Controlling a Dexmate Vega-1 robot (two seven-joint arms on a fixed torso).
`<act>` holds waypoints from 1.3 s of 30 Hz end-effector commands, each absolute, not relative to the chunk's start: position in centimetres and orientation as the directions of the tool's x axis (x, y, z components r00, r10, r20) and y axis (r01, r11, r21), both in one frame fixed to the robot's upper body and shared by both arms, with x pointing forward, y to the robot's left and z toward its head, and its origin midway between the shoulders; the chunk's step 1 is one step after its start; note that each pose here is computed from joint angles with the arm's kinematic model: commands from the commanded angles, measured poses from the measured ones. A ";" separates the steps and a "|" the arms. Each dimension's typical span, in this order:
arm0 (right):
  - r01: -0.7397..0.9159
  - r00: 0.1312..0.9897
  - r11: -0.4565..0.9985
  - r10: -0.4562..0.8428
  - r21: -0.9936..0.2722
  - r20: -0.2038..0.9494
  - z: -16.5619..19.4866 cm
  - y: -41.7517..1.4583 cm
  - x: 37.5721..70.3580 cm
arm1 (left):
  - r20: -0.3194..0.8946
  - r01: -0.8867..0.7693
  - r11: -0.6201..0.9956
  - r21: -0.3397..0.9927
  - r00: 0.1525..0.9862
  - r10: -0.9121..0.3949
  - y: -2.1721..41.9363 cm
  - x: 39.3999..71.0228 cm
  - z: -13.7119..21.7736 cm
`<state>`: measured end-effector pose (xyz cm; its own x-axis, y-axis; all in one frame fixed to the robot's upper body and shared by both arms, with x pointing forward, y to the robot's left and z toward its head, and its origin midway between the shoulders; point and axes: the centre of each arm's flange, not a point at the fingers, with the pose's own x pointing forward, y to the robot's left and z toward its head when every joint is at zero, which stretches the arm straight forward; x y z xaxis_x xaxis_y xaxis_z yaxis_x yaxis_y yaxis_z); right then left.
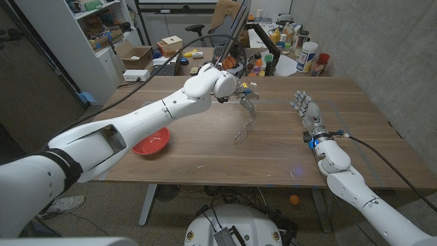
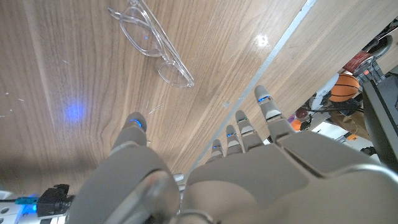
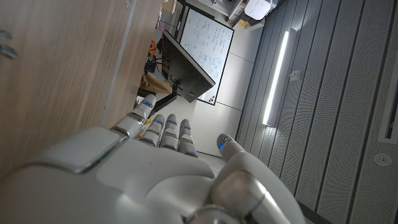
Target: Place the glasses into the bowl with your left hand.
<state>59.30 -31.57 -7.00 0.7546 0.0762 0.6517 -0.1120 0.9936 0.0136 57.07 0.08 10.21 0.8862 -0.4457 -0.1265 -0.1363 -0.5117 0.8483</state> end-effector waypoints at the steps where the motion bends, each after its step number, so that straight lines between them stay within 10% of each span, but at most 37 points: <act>1: -0.117 0.757 0.993 0.081 0.013 0.648 -7.0 -31.6 59.7 | -0.159 -0.092 -0.530 0.843 0.899 -0.409 0.1 58.4 8.1; 39: -0.135 0.762 0.991 0.093 0.017 0.641 -7.0 -32.5 61.3 | -0.227 -0.019 -0.610 0.792 0.919 -0.323 -1.0 60.9 4.2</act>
<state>60.80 -32.17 -6.99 0.7638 0.0900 0.6391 -0.1277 0.9917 0.0129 60.41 -0.44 5.21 0.9160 -0.3428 -0.2086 -0.0395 -0.5943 0.8033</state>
